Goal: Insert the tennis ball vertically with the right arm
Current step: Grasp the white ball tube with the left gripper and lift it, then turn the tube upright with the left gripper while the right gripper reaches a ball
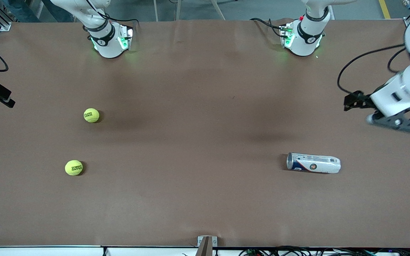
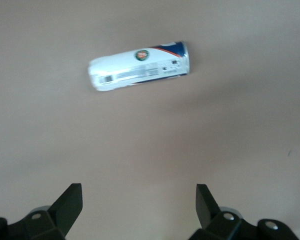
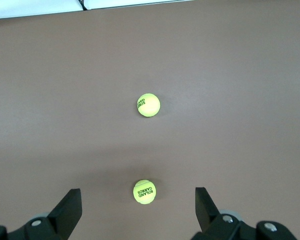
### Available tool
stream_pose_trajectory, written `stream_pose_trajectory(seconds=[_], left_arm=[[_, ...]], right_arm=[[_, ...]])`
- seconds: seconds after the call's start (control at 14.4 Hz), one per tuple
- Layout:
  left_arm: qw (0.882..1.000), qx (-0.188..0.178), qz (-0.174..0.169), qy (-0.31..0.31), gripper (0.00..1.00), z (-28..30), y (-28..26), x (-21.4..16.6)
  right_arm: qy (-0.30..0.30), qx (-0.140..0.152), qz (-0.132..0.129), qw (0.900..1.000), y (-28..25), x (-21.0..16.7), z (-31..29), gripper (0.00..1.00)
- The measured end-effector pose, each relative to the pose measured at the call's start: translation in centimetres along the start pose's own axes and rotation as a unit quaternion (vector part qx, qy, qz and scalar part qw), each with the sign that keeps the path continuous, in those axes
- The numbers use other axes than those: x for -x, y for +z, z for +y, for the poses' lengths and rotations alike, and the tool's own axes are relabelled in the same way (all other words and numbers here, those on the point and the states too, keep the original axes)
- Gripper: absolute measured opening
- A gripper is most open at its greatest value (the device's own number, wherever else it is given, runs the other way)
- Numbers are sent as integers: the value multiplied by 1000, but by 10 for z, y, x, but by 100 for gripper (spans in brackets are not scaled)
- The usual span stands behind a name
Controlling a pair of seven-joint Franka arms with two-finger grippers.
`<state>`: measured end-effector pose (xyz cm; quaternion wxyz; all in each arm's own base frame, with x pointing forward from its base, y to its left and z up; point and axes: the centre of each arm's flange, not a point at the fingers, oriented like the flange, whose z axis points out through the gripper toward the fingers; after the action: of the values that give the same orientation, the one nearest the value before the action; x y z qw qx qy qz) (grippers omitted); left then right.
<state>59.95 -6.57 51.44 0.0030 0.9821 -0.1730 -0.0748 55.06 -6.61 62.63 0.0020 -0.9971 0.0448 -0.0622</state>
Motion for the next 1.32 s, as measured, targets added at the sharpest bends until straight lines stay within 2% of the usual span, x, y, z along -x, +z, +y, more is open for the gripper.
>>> stream_pose_trajectory(seconds=[0.21,0.35,0.49,0.77,0.97,1.11,1.32], left_arm=[[997,-2,-24,71,100,25,45,-31],[989,-45,-45,137,100,38,68,-45],[976,-67,-55,198,100,40,88,-57],[942,-76,-73,319,100,22,141,-80],[916,-116,-116,365,100,10,174,-88],[902,-140,-129,388,100,11,189,-94],[864,-164,-131,458,99,25,207,-108]], right_arm=[[2,0,-7,1000,7,-2,1,100],[3,0,-11,1000,12,-4,1,100],[3,-2,-13,1000,15,-6,0,100],[-1,-3,-12,1000,15,-6,-4,100],[0,-3,-15,1000,16,-6,-4,100],[1,-3,-24,1000,23,-8,-2,100],[7,-2,-42,999,42,-12,4,100]])
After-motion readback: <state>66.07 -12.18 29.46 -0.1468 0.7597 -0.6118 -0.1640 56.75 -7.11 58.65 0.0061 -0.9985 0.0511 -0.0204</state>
